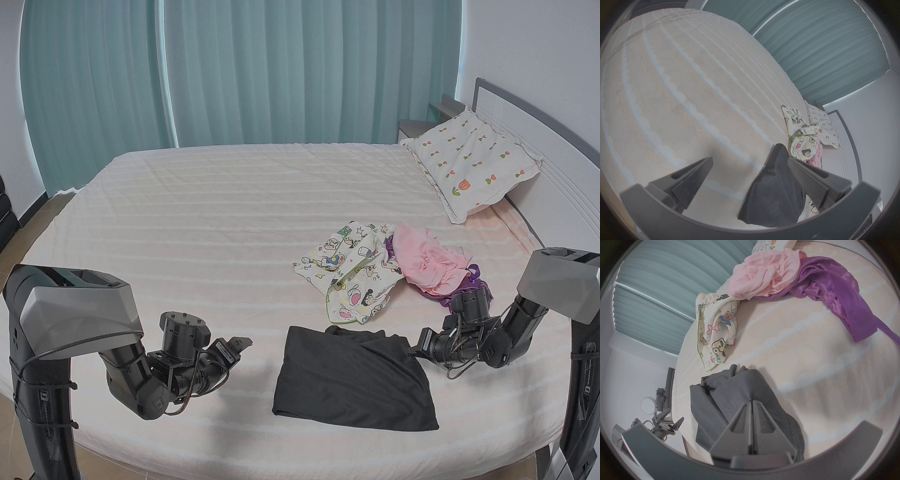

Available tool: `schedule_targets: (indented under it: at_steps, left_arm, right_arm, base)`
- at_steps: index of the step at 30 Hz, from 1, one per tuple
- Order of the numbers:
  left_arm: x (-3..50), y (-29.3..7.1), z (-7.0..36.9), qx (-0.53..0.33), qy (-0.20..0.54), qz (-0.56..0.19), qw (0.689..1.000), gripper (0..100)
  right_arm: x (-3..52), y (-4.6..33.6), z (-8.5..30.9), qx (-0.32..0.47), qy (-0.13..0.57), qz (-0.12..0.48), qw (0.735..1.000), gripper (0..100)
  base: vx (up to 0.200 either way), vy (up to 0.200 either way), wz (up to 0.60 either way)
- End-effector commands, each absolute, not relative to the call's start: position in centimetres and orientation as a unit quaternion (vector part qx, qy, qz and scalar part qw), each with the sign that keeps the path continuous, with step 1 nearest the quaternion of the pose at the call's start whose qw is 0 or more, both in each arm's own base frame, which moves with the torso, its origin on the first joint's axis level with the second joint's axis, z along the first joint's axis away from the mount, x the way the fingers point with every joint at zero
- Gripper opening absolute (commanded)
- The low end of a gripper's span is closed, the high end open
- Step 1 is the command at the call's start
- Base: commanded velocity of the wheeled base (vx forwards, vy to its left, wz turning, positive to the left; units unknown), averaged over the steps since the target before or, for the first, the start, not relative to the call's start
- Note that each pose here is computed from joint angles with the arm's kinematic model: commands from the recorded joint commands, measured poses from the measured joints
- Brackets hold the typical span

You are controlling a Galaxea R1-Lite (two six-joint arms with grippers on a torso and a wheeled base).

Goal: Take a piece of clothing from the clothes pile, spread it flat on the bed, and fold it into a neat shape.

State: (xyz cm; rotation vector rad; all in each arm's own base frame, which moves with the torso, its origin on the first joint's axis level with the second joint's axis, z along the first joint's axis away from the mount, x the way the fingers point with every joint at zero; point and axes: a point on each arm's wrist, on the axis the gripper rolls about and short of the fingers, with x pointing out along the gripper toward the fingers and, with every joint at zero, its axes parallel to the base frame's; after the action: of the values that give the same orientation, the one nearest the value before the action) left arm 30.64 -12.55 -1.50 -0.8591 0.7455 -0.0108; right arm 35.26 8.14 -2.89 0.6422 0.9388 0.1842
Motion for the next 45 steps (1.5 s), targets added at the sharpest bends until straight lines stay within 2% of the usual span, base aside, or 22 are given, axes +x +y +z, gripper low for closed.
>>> schedule_targets:
  at_steps: [1,15,25,26,31,36,40,41,42,44,45]
  left_arm:
    - [30.6,-12.6,-1.6,-0.407,0.353,-0.004,0.842,100]
    - [30.6,-12.5,-1.6,-0.406,0.353,-0.004,0.843,100]
    - [30.6,-12.5,-1.6,-0.406,0.353,-0.003,0.843,100]
    - [30.6,-12.5,-1.6,-0.406,0.353,-0.003,0.843,100]
    - [30.6,-12.5,-1.6,-0.406,0.353,-0.003,0.843,100]
    - [30.8,-12.6,-1.1,-0.409,0.345,-0.006,0.845,100]
    - [30.9,-12.0,2.5,-0.424,0.303,-0.026,0.853,100]
    - [30.6,-11.7,4.5,-0.424,0.288,-0.034,0.858,100]
    - [30.6,-11.7,4.5,-0.424,0.288,-0.034,0.858,100]
    - [29.3,-10.5,9.2,-0.398,0.26,-0.05,0.878,100]
    - [28.9,-10.2,10.0,-0.393,0.255,-0.052,0.882,100]
  right_arm:
    - [35.4,8.1,-3.2,0.304,0.445,0.086,0.838,0]
    - [36.8,5.7,-2.4,0.323,0.405,0.063,0.853,0]
    - [36.8,5.6,-2.7,0.337,0.403,0.056,0.849,0]
    - [36.8,5.6,-2.7,0.337,0.404,0.055,0.848,100]
    - [36.6,5.4,-2.4,0.339,0.402,0.053,0.849,100]
    - [36.4,4.2,0.4,0.345,0.367,0.047,0.863,100]
    - [35.5,3.8,3.4,0.339,0.332,0.029,0.88,100]
    - [34.5,3.2,5.2,0.34,0.311,0.025,0.887,100]
    - [34.5,3.2,5.2,0.34,0.311,0.025,0.887,100]
    - [31.5,2.0,9.4,0.344,0.264,0.027,0.901,100]
    - [30.9,1.9,10.1,0.345,0.255,0.029,0.903,100]
  base:
    - [0.0,0.0,0.0]
    - [0.0,0.0,0.0]
    - [0.0,0.0,0.0]
    - [0.0,0.0,0.0]
    - [0.0,0.0,0.0]
    - [0.0,0.0,0.0]
    - [0.0,0.0,0.0]
    - [0.0,0.0,0.0]
    - [0.0,0.0,0.0]
    - [0.0,0.0,0.0]
    - [0.0,0.0,0.0]
